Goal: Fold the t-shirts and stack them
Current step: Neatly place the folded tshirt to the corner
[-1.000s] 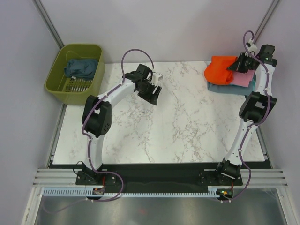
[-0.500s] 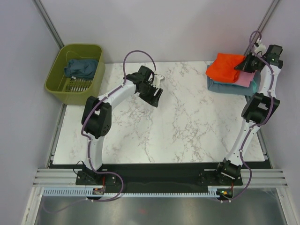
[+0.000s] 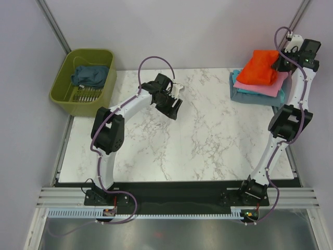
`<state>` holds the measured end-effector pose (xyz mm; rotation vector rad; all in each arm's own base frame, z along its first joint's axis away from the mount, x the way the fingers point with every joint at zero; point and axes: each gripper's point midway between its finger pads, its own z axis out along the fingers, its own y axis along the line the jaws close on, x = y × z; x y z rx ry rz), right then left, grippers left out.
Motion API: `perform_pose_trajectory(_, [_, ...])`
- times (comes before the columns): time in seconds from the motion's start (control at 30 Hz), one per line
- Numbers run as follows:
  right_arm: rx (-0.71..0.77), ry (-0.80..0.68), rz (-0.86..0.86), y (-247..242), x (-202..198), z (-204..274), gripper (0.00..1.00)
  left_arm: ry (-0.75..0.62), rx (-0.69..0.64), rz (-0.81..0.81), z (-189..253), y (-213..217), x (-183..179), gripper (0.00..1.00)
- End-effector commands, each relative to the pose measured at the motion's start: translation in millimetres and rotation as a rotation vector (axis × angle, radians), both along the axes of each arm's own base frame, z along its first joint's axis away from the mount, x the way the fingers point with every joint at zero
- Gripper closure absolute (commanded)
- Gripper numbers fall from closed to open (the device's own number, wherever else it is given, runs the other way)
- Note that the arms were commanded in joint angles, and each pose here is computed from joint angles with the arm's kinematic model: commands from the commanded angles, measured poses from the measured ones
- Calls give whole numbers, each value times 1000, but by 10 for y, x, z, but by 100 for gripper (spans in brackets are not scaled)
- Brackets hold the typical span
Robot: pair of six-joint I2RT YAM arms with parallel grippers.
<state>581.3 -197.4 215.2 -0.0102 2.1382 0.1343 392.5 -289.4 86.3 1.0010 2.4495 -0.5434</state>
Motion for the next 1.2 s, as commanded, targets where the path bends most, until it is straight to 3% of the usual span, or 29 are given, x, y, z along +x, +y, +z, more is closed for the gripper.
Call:
perform_pose_trajectory(0.0, [-178, -115, 7, -60, 94, 463, 100, -76, -26, -33, 291, -40, 20, 26])
perform_pose_trajectory(0.47, [-355, -98, -64, -268, 342, 208, 100, -96, 2, -44, 288, -29, -15, 26])
perform_pose_trajectory(0.5, [-359, -97, -78, -292, 343, 206, 92, -98, 5, -45, 288, -28, -19, 26])
perform_pose_trajectory(0.57, [-361, -103, -102, -326, 352, 225, 67, -96, 4, -49, 285, -38, -36, 26])
perform_pose_trajectory(0.6, [-361, -117, -107, -329, 367, 262, 40, -94, 5, -51, 281, -40, -46, 26])
perform_pose_trajectory(0.63, [-348, -141, -124, -320, 362, 372, 35, -95, 5, -52, 281, -40, -46, 26])
perform_pose_trajectory(0.8, [-267, -250, -149, -154, 224, 944, 25, -93, -6, -51, 289, -71, -40, 26])
perform_pose_trajectory(0.83, [-263, -299, -149, -78, 102, 1252, 24, -92, -14, -53, 300, -88, -41, 26])
perform_pose_trajectory(0.93, [-175, -305, -116, 157, -113, 1337, 23, -87, -30, -52, 311, -121, -38, 26])
perform_pose_trajectory(1.03, [-75, -273, 0, 532, -255, 1291, 24, -84, -53, -50, 343, -169, -26, 26])
perform_pose_trajectory(1.17, [-88, -66, 145, 1010, -341, 715, 27, -87, -76, -51, 405, -217, -5, 26])
